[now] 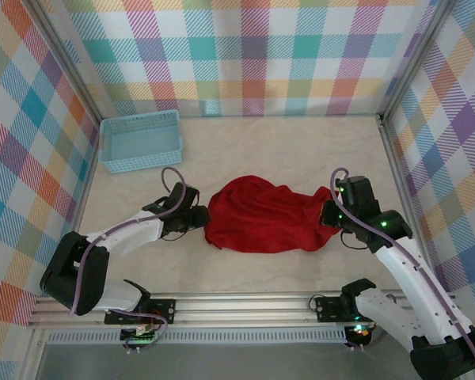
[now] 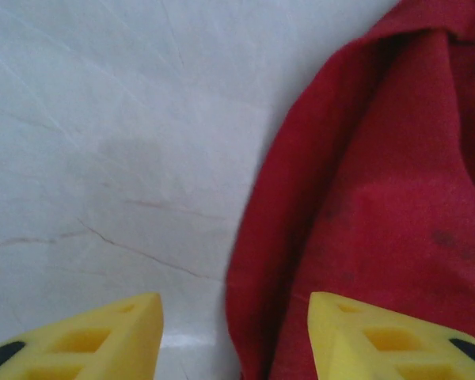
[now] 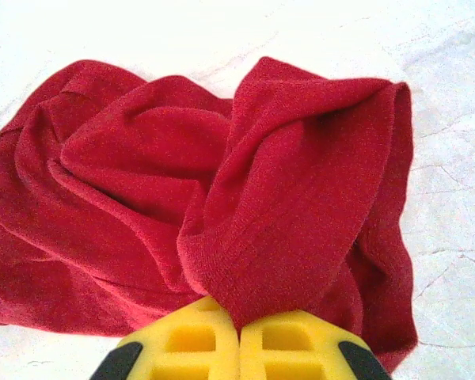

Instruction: Fold the inside-out t-shirt

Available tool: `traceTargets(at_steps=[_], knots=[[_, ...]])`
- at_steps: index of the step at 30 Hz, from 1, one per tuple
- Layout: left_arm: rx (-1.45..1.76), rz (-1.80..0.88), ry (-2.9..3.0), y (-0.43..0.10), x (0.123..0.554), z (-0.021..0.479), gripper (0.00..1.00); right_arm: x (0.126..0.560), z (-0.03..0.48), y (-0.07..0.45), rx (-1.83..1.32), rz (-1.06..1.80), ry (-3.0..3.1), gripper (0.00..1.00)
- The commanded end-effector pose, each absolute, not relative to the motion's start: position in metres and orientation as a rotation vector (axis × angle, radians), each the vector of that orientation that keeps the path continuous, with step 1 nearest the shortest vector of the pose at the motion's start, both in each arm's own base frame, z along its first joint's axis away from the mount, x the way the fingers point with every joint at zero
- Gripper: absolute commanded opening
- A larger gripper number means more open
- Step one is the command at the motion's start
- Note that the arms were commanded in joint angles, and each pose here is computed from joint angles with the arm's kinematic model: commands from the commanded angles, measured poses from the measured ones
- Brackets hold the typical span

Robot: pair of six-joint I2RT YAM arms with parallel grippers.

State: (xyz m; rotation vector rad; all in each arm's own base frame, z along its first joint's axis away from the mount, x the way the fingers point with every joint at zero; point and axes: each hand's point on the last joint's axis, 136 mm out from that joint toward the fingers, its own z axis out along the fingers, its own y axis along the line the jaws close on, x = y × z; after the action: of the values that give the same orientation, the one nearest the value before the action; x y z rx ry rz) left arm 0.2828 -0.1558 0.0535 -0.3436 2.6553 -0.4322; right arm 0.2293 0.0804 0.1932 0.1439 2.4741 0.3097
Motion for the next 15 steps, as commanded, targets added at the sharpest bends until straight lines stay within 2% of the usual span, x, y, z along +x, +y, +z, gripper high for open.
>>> traceTargets(at_steps=[1, 11, 15], knots=[[-0.405, -0.376, 2.711, -0.151, 0.272, 0.037, 0.48, 0.233, 0.199, 0.085, 0.145, 0.343, 2.452, 0.00], [-0.429, -0.422, 2.706, -0.164, 0.287, 0.024, 0.33, 0.231, 0.198, 0.085, 0.137, 0.347, 2.452, 0.00], [-0.427, -0.415, 2.736, -0.169, 0.285, 0.014, 0.32, 0.231, 0.198, 0.084, 0.134, 0.345, 2.449, 0.00]])
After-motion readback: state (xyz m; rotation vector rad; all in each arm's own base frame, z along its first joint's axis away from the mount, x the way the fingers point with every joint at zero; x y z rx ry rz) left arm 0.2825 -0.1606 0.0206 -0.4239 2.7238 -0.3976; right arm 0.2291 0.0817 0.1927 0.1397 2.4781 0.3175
